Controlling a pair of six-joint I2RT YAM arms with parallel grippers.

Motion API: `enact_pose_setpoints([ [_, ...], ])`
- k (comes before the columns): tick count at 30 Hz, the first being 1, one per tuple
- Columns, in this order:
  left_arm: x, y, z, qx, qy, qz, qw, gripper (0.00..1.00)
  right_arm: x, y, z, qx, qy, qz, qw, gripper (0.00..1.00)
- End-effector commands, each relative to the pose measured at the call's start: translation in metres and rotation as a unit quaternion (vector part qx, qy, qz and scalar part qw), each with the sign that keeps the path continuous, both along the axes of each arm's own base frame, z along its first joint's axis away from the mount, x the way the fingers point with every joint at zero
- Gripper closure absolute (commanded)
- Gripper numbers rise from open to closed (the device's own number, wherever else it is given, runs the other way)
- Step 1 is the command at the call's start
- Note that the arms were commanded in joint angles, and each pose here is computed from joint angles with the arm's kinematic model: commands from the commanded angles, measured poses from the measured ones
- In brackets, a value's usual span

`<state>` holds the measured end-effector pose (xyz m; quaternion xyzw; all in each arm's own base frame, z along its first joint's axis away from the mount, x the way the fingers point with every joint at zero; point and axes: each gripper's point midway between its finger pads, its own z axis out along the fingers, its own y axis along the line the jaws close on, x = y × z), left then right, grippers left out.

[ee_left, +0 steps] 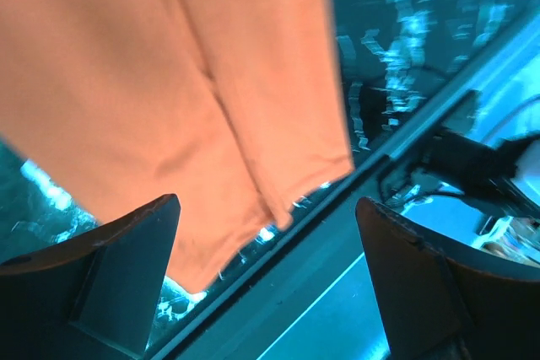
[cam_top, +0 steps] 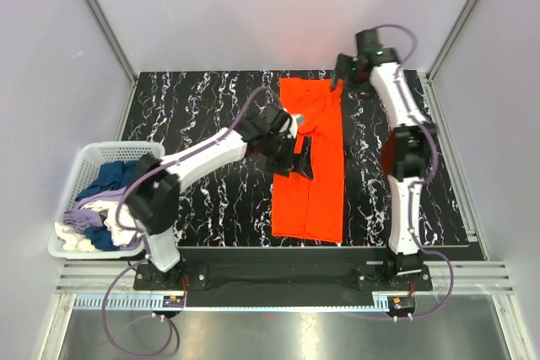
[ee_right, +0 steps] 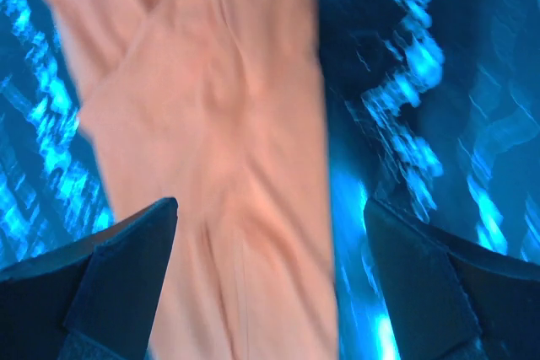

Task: Fold and stack the t-shirts
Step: Fold the tshirt

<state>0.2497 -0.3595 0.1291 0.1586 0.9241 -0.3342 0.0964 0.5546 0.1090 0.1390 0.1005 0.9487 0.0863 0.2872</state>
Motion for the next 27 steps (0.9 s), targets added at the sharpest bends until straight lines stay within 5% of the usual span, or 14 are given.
enact_pose_setpoints([
  [1, -0.007, 0.031, 0.04, -0.005, -0.059, 0.011, 0.998, 0.09, -0.073, 0.008, 0.072, 0.047, 0.011, 0.012, 0.999, 0.0],
  [3, -0.02, 0.055, 0.023, 0.014, -0.033, 0.031, 0.999, 0.11, -0.109, 0.018, 0.086, 0.091, 0.028, 0.02, 0.995, 0.0],
  [6, -0.039, 0.085, 0.006, 0.014, -0.001, 0.058, 0.998, 0.13, -0.187, 0.03, 0.043, 0.149, 0.122, 0.026, 0.981, 0.0],
  [9, -0.055, 0.107, -0.008, 0.011, 0.028, 0.077, 0.997, 0.17, -0.228, 0.033, 0.049, 0.189, 0.102, 0.012, 0.977, 0.19],
  [11, -0.063, 0.113, -0.013, 0.007, 0.038, 0.079, 0.996, 0.18, -0.269, 0.03, 0.019, 0.198, 0.149, -0.006, 0.969, 0.34],
  [16, -0.088, 0.115, -0.044, -0.008, 0.097, 0.094, 0.991, 0.23, -0.351, 0.021, -0.027, 0.207, 0.205, -0.034, 0.956, 0.44],
  [27, -0.077, 0.096, -0.076, -0.012, 0.144, 0.139, 0.98, 0.28, -0.408, 0.015, -0.094, 0.211, 0.27, -0.087, 0.935, 0.37],
])
